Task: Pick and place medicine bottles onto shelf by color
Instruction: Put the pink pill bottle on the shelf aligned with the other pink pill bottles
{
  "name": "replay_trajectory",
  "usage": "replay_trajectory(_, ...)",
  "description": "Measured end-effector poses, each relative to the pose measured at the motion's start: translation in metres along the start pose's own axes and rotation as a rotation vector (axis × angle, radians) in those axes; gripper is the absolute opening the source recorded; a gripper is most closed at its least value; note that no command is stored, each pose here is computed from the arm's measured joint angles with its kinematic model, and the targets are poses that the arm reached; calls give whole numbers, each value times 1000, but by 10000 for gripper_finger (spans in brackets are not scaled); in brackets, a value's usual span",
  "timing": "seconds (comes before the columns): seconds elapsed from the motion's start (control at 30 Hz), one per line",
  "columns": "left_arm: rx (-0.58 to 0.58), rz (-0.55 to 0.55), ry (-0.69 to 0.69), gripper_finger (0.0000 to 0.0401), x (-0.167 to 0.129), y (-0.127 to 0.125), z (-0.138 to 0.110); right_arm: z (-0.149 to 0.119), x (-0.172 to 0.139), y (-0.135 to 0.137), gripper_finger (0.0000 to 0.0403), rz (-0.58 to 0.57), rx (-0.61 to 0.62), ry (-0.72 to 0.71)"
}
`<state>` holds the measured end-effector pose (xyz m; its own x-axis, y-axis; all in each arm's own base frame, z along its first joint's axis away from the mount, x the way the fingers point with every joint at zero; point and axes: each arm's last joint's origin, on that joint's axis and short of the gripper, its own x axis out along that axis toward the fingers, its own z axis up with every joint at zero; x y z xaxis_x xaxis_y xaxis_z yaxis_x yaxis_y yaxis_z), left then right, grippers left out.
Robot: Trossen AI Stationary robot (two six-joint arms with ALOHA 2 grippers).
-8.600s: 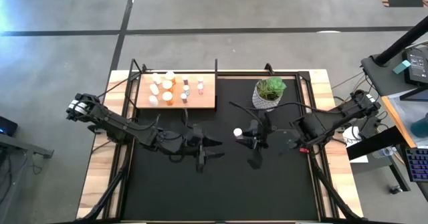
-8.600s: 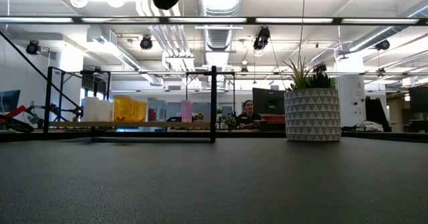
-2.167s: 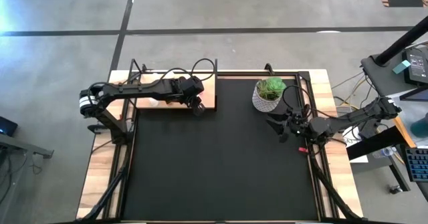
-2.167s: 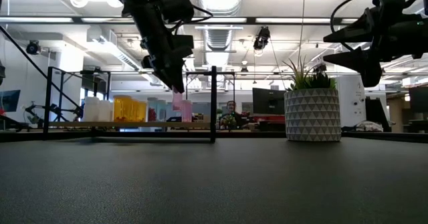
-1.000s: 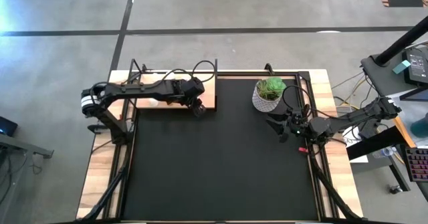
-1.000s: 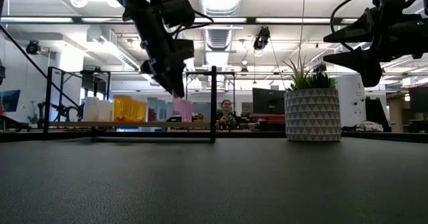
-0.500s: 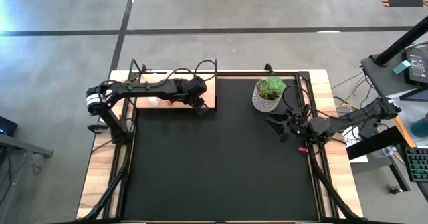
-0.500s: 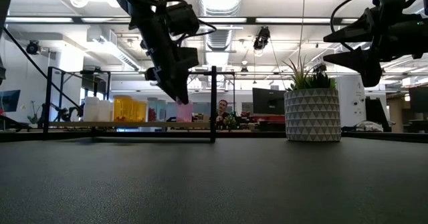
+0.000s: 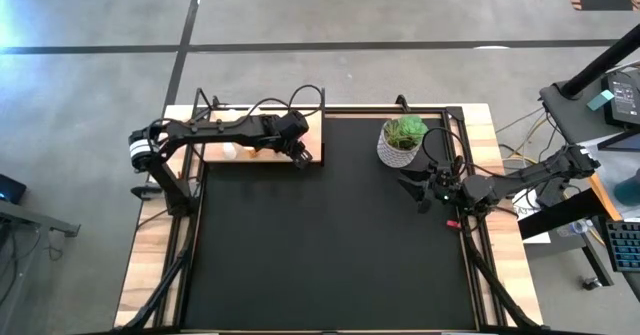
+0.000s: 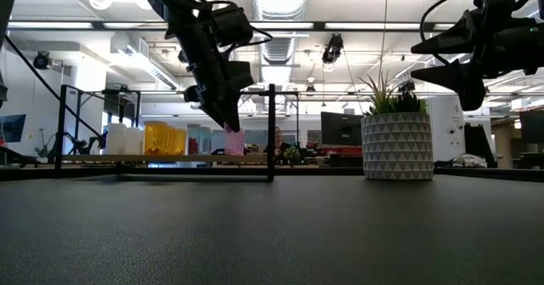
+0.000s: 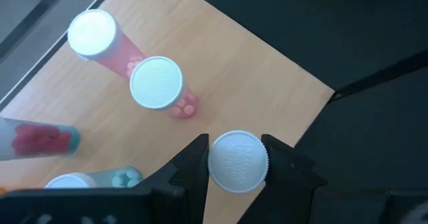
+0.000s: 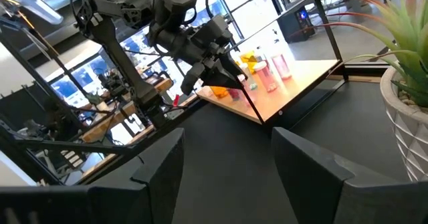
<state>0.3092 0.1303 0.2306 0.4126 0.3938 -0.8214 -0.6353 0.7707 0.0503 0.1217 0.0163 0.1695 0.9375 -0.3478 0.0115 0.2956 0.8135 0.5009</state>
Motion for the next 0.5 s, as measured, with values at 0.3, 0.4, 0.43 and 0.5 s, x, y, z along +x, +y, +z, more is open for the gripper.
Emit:
replay_trajectory(0.3, -27, 5, 7, 118, 6, 1, 0, 0, 0, 0, 215, 0, 0, 0)
replay_trajectory(0.4, -26, 6, 21, 129, 7, 1, -2, 0, 0, 0, 215, 0, 0, 0)
replay_trajectory(0.43, -27, 7, 23, 132, 7, 1, -2, 0, 0, 0, 215, 0, 0, 0)
replay_trajectory(0.5, -30, 8, 17, 139, 7, 2, -1, 0, 0, 0, 215, 0, 0, 0)
